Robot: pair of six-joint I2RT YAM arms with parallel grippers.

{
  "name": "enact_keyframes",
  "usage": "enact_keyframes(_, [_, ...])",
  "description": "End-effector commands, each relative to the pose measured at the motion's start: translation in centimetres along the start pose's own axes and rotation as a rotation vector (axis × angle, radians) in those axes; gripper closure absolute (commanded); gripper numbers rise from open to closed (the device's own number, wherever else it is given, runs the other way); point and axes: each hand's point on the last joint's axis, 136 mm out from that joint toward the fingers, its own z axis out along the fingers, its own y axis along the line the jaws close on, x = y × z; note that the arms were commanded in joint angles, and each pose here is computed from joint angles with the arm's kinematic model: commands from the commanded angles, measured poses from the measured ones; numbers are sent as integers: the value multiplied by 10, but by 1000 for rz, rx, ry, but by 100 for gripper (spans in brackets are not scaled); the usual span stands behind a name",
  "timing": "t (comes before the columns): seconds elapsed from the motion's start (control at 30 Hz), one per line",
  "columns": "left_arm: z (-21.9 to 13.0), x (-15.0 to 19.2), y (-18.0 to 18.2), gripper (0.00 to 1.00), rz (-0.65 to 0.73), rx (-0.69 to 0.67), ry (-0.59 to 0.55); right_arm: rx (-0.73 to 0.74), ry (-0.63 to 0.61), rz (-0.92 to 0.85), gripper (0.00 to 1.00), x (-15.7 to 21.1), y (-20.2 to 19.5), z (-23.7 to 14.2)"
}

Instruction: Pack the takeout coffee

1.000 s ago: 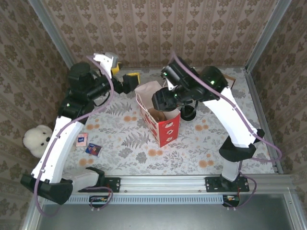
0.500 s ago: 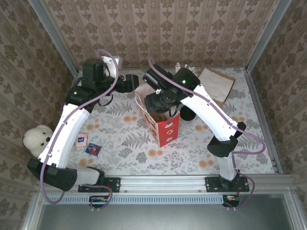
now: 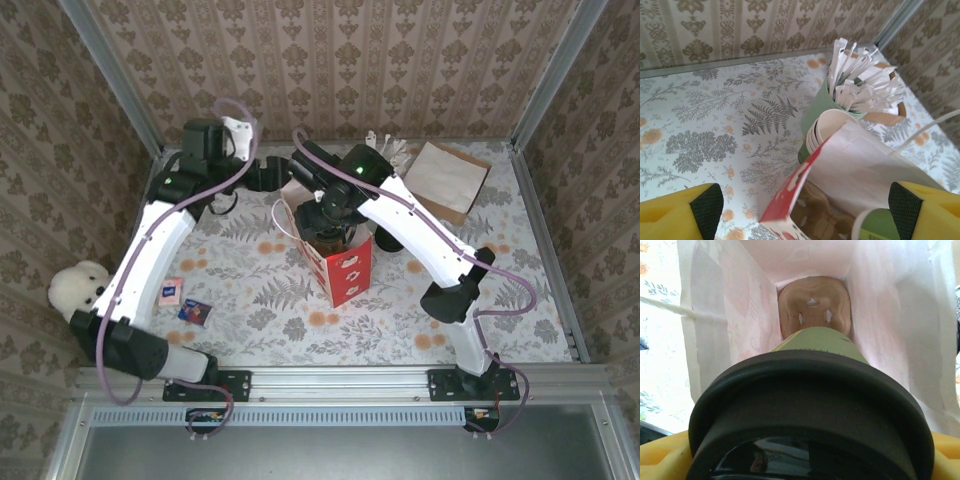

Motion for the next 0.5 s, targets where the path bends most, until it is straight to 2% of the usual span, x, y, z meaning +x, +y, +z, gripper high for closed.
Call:
enact_keyframes(0.0, [21, -3, 0, 13, 134, 62, 49, 62, 180, -27, 40, 34, -20, 10])
enact_keyframes(0.23, [55, 1, -10, 22, 216, 215, 128, 47, 261, -56, 40, 41, -22, 27])
enact_keyframes(0.37, [61, 16, -25, 26, 242, 337, 167, 49, 285, -77, 40, 42, -20, 36])
enact_keyframes(0.47, [62, 26, -30, 26, 274, 371, 192, 56, 303, -88, 41, 44, -20, 43])
